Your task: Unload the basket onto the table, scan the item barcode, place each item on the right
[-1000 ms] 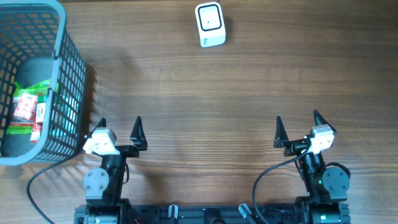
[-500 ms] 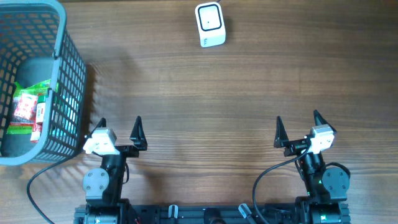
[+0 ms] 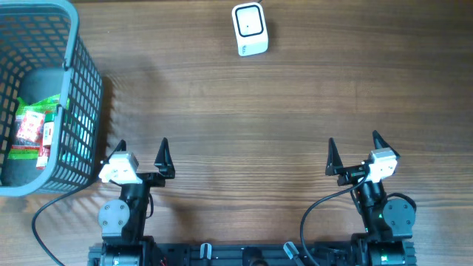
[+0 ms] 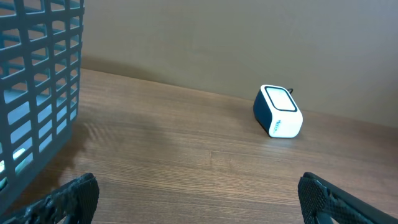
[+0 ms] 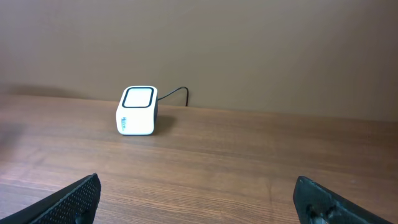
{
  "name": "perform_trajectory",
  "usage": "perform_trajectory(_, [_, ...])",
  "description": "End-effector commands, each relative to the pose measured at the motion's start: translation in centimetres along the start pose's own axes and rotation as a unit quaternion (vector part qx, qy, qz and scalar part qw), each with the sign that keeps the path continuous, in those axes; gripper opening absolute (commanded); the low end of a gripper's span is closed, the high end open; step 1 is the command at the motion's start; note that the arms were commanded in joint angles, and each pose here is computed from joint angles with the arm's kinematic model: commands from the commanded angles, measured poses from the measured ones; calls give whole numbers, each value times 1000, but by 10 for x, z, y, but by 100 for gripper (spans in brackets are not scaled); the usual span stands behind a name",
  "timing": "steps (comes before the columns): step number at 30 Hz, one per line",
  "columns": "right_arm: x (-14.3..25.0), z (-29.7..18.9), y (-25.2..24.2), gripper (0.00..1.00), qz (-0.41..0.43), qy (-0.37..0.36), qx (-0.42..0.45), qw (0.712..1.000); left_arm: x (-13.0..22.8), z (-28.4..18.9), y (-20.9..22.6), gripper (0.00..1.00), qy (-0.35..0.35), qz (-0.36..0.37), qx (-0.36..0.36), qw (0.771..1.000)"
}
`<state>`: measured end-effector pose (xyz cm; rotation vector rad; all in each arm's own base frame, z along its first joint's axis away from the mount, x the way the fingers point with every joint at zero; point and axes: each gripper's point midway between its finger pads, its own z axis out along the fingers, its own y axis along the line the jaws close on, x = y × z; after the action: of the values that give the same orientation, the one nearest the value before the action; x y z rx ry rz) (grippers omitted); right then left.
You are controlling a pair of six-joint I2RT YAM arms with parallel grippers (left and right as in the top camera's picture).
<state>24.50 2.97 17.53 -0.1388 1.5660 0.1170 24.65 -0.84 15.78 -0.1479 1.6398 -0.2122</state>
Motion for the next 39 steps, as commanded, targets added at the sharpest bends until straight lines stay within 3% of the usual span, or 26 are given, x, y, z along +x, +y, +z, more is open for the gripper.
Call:
perform_trajectory(1, [0,0,2,100,-5,-1,-6,1000,6,1,4,100,12,9,-10,1000])
perform_trajectory(6, [0,0,2,100,-5,-1,-6,1000,-4,-7,0,100,54,-9,-18,998])
perform_trajectory(9, [0,0,2,100,-5,-1,-6,1000,-44,-19,-22,100,79,-26,11,996])
perform_trajectory(14, [0,0,2,100,-5,-1,-6,1000,-108,-34,-39,100,159,-28,-4,987])
perform_trajectory(19, [0,0,2,100,-5,-1,-6,1000,-151,-25,-38,100,305,10,-56,951])
perform_trajectory(23, [0,0,2,100,-5,-1,-6,1000,-168,10,-20,100,362,27,-122,924])
perform_trajectory(26, [0,0,2,100,-5,-1,-6,1000,-170,36,-16,100,374,43,-127,918])
perform_trajectory(31, [0,0,2,100,-5,-1,-6,1000,-216,61,54,100,265,51,-295,917])
perform_trajectory(34, [0,0,2,100,-5,-1,-6,1000,-255,53,110,100,194,39,-367,909])
perform_trajectory(39, [0,0,2,100,-5,-1,-6,1000,-270,27,173,100,196,66,-424,882])
